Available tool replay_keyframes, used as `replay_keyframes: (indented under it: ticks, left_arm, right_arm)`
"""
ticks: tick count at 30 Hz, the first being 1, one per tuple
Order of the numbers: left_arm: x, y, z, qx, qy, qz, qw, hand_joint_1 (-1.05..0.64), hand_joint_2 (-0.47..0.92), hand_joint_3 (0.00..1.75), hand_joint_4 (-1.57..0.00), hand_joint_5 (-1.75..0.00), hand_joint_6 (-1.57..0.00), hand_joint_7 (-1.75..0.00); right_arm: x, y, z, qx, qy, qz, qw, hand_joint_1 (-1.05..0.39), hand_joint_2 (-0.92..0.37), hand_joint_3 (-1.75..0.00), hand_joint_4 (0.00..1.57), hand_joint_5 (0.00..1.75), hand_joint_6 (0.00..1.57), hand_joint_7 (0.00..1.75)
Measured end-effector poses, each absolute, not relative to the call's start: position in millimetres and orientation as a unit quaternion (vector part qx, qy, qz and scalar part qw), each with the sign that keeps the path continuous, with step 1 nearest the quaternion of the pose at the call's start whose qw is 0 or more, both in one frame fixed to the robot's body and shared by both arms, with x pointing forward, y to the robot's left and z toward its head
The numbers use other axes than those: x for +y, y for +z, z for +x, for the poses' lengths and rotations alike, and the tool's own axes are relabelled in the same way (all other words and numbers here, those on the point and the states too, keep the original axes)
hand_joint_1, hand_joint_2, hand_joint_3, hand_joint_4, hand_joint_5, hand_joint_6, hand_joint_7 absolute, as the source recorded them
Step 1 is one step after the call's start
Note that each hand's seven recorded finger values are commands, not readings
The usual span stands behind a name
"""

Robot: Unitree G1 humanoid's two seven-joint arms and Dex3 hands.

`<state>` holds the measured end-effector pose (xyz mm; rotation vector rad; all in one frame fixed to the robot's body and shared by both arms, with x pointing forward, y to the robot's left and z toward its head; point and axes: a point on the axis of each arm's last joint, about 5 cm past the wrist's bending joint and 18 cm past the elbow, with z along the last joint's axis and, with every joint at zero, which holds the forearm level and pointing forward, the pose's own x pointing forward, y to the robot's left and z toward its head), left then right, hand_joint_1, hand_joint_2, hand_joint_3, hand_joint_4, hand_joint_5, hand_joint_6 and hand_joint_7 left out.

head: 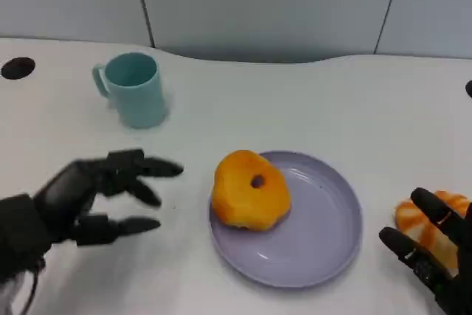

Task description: Grasp the bread from the table and place it into the plate.

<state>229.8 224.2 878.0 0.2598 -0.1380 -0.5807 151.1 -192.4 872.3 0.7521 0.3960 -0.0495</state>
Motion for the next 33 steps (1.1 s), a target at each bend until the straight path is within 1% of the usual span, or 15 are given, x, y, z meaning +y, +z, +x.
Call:
replay_keyframes:
  ticks: [1, 2, 3, 4, 5, 7, 9, 11, 13, 14, 15, 18, 26, 28, 33]
  left_arm:
    - [224.4, 876.2, 227.5, -0.058, -0.282, 0.122, 0.95, -0.47, 0.92, 0.06, -0.46, -1.71, -0.35, -1.52]
    - [224.7, 875.2, 225.9, -0.051, -0.276, 0.117, 0.953, -0.48, 0.92, 0.06, -0.47, -1.73, -0.34, -1.6]
    - [224.0, 874.0, 225.3, -0.044, -0.262, 0.107, 0.958, -0.47, 0.92, 0.06, -0.51, -1.74, -0.36, -1.67]
    - [223.1, 872.4, 225.0, -0.038, -0.25, 0.097, 0.962, -0.47, 0.92, 0.05, -0.6, -1.74, -0.41, -1.71]
    - [222.6, 870.2, 224.3, -0.031, -0.241, 0.087, 0.966, -0.48, 0.92, 0.05, -0.65, -1.74, -0.44, -1.73]
    - [223.4, 864.2, 221.3, 0.003, -0.231, 0.064, 0.971, -0.46, 0.91, 0.04, -0.75, -1.75, -0.51, -1.74]
    - [224.6, 857.4, 217.1, 0.049, -0.228, 0.051, 0.971, -0.44, 0.91, 0.03, -0.79, -1.75, -0.54, -1.75]
    - [226.3, 852.6, 212.6, 0.082, -0.226, 0.047, 0.97, -0.37, 0.89, 0.02, -0.86, -1.75, -0.66, -1.75]
    - [230.1, 850.6, 209.2, 0.106, -0.228, 0.057, 0.966, -0.44, 0.91, 0.03, -0.86, -1.75, -0.69, -1.75]
    - [232.8, 850.0, 207.0, 0.119, -0.23, 0.068, 0.964, -0.49, 0.92, 0.04, -0.83, -1.75, -0.68, -1.75]
    - [235.1, 849.9, 205.1, 0.134, -0.233, 0.085, 0.959, -0.51, 0.92, 0.04, -0.81, -1.75, -0.66, -1.75]
    - [239.9, 854.6, 204.7, 0.147, -0.239, 0.126, 0.951, -0.51, 0.91, 0.05, -0.8, -1.75, -0.64, -1.75]
    - [237.9, 855.4, 205.9, 0.164, -0.235, 0.129, 0.949, -0.4, 0.88, 0.04, -0.79, -1.75, -0.64, -1.75]
    - [237.6, 855.8, 206.5, 0.166, -0.235, 0.131, 0.949, -0.4, 0.88, 0.04, -0.79, -1.75, -0.64, -1.75]
    - [234.1, 858.8, 211.5, 0.169, -0.244, 0.162, 0.941, -0.47, 0.87, 0.04, -0.78, -1.75, -0.66, -1.75]
  right_arm:
    - [-192.2, 872.5, 151.5, 0.192, -0.025, 0.364, 0.911, -0.37, -0.92, -0.27, 0.51, 0.79, 0.82, 0.04]
    - [-192.2, 872.4, 152.2, 0.191, -0.023, 0.365, 0.911, -0.37, -0.92, -0.27, 0.51, 0.79, 0.82, 0.04]
    - [-192.5, 871.2, 152.9, 0.19, -0.021, 0.367, 0.91, -0.37, -0.92, -0.25, 0.53, 0.78, 0.83, 0.04]
    - [-192.6, 869.8, 153.3, 0.191, -0.021, 0.37, 0.909, -0.36, -0.92, -0.25, 0.53, 0.78, 0.83, 0.04]
    - [-192.7, 868.5, 153.3, 0.194, -0.021, 0.373, 0.907, -0.36, -0.92, -0.25, 0.53, 0.78, 0.84, 0.05]
    - [-193.5, 867.5, 152.8, 0.195, -0.024, 0.376, 0.906, -0.35, -0.92, -0.26, 0.53, 0.78, 0.84, 0.05]
    - [-194.6, 867.6, 152.6, 0.192, -0.027, 0.377, 0.906, -0.35, -0.92, -0.25, 0.54, 0.78, 0.85, 0.05]
    - [-194.6, 867.7, 152.7, 0.191, -0.028, 0.378, 0.905, -0.35, -0.92, -0.26, 0.54, 0.78, 0.83, 0.04]
    - [-194.2, 867.9, 153.2, 0.19, -0.027, 0.379, 0.905, -0.36, -0.92, -0.26, 0.53, 0.77, 0.82, 0.04]
    - [-194.0, 868.0, 153.3, 0.189, -0.025, 0.379, 0.906, -0.36, -0.92, -0.26, 0.53, 0.77, 0.82, 0.04]
    - [-194.1, 867.9, 153.2, 0.188, -0.024, 0.379, 0.906, -0.36, -0.92, -0.25, 0.52, 0.77, 0.82, 0.04]
    - [-194.0, 868.1, 153.3, 0.186, -0.02, 0.381, 0.905, -0.37, -0.92, -0.25, 0.53, 0.77, 0.82, 0.04]
    - [-194.2, 868.5, 153.5, 0.189, -0.022, 0.376, 0.907, -0.38, -0.92, -0.24, 0.54, 0.77, 0.83, 0.04]
    - [-193.9, 868.5, 153.6, 0.19, -0.023, 0.373, 0.908, -0.38, -0.92, -0.24, 0.54, 0.77, 0.83, 0.04]
    - [-193.2, 869.1, 154.8, 0.19, -0.022, 0.372, 0.909, -0.36, -0.92, -0.27, 0.53, 0.77, 0.81, 0.03]
